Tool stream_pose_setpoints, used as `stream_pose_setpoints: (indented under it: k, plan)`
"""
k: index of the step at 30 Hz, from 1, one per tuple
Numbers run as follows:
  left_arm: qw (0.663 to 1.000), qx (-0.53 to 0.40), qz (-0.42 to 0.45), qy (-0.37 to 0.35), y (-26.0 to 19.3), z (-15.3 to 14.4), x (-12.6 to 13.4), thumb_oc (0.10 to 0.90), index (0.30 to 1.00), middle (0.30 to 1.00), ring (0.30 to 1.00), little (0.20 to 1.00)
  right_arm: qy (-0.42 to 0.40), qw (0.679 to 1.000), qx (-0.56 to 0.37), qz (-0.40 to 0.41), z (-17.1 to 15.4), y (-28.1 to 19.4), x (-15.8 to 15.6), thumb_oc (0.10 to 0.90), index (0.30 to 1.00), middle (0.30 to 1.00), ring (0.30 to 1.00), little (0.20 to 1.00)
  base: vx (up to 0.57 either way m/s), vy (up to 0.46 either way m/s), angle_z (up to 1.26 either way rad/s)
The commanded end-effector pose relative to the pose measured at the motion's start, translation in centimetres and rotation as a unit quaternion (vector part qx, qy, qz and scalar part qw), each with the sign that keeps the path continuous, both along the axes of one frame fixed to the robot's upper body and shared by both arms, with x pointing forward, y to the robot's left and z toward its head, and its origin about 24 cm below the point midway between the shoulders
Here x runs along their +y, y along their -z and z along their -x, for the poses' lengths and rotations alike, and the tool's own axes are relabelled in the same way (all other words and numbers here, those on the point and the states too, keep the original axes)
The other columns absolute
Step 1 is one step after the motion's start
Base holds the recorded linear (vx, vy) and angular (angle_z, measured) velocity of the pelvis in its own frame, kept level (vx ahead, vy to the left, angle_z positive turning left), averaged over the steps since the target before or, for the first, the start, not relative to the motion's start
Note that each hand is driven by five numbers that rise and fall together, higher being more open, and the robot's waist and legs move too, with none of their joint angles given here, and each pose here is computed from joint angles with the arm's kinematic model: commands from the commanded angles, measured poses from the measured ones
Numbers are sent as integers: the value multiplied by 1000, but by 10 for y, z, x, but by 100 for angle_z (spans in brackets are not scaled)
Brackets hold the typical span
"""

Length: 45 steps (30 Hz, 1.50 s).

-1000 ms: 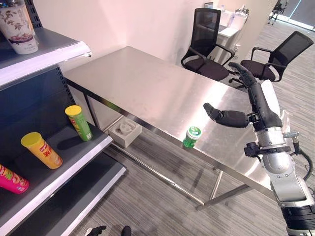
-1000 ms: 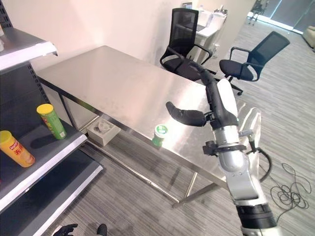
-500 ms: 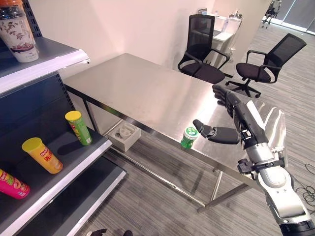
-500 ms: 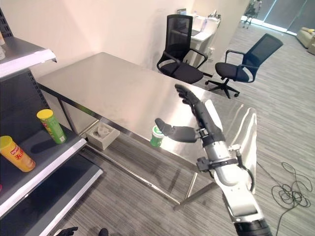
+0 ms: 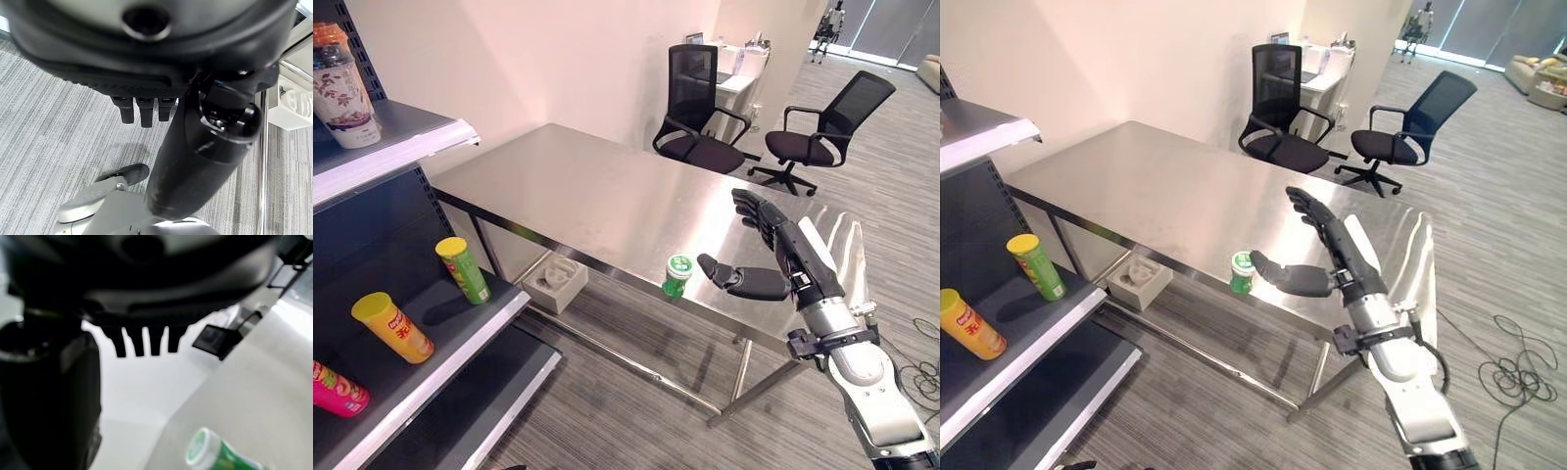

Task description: Put the goods on the table back onto the shelves and tidy them up.

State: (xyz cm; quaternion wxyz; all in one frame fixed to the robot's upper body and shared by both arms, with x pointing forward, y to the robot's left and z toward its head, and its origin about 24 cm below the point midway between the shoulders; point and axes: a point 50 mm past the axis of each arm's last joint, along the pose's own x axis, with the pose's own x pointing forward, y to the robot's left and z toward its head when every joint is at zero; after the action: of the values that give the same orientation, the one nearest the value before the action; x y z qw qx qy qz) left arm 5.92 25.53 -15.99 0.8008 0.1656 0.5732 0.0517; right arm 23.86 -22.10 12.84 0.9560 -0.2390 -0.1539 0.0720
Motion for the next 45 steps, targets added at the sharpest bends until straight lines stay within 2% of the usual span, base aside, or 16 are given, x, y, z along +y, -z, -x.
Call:
stream_pose_setpoints:
  k: [1,21,45]
  plan:
    - [999,-24,8,30,-1,-25,-11,800,900,900,900,900,-36,994,-107,-3,0,-40,12,800,900,900,900,900,0,0,0]
    - [999,-23,8,38,-1,-25,-11,800,900,900,900,900,-22,999,-23,3,-9,-2,12,800,900,900,900,900,0,0,0]
    - [998,-22,13,51,0,-25,-14,800,900,900,900,900,12,1000,7,7,-29,19,15,800,900,900,900,900,2,5,0]
